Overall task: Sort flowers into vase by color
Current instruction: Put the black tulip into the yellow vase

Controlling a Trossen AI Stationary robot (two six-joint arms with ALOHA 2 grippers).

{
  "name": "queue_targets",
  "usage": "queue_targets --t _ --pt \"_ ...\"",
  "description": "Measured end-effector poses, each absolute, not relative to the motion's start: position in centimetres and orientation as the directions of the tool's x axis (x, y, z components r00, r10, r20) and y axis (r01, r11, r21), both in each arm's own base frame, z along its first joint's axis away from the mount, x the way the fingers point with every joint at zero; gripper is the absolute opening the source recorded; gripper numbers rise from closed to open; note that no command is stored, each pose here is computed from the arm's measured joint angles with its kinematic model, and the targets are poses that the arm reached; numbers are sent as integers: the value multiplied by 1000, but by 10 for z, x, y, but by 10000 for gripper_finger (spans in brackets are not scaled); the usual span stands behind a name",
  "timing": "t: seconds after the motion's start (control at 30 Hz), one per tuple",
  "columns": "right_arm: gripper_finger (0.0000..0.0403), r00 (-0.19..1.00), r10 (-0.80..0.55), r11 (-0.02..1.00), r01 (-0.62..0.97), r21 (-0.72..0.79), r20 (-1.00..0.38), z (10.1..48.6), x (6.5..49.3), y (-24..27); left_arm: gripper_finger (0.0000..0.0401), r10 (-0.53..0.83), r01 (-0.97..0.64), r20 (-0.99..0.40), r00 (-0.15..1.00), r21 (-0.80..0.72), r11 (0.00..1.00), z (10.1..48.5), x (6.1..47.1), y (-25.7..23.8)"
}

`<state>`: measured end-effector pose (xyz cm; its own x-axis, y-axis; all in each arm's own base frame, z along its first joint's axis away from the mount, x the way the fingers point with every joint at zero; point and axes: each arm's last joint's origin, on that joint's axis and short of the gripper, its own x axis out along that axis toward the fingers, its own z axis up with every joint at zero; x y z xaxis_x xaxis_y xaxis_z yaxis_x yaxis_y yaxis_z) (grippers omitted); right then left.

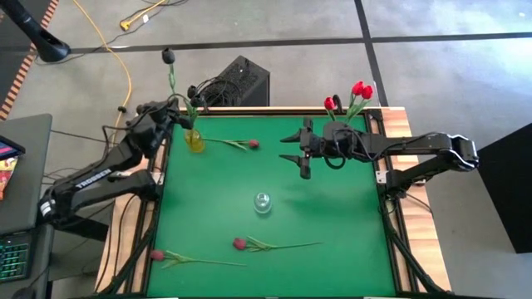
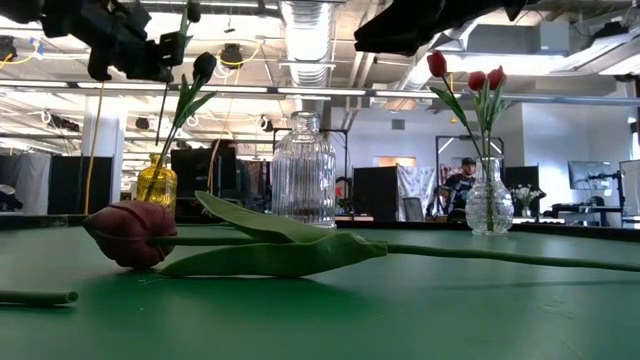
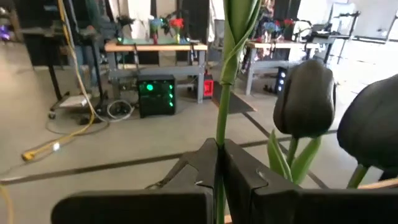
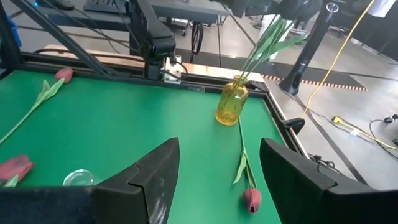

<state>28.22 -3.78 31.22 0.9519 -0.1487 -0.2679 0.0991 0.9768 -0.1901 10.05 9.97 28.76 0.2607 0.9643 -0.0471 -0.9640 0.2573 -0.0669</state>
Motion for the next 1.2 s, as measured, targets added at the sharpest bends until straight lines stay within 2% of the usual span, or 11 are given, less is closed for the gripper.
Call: queue_targets --t 0.17,0.5,0.9,1.03,1.2 --pt "249 950 -149 977 98 -190 -276 311 282 -38 0 955 -954 -61 289 -99 282 284 101 105" --pt "249 947 -148 977 95 -189 -285 310 282 -38 0 953 -944 -32 300 -155 292 250 96 104" --pt "249 942 -137 979 81 -188 -306 309 281 -35 1 937 -937 -90 337 -131 324 226 96 103" --pt "249 936 -132 980 74 -185 -325 307 281 -34 19 913 -916 -89 398 -100 389 226 98 102" --pt "249 920 -131 984 76 -160 -369 302 279 -34 65 896 -901 -97 434 -69 429 225 99 102"
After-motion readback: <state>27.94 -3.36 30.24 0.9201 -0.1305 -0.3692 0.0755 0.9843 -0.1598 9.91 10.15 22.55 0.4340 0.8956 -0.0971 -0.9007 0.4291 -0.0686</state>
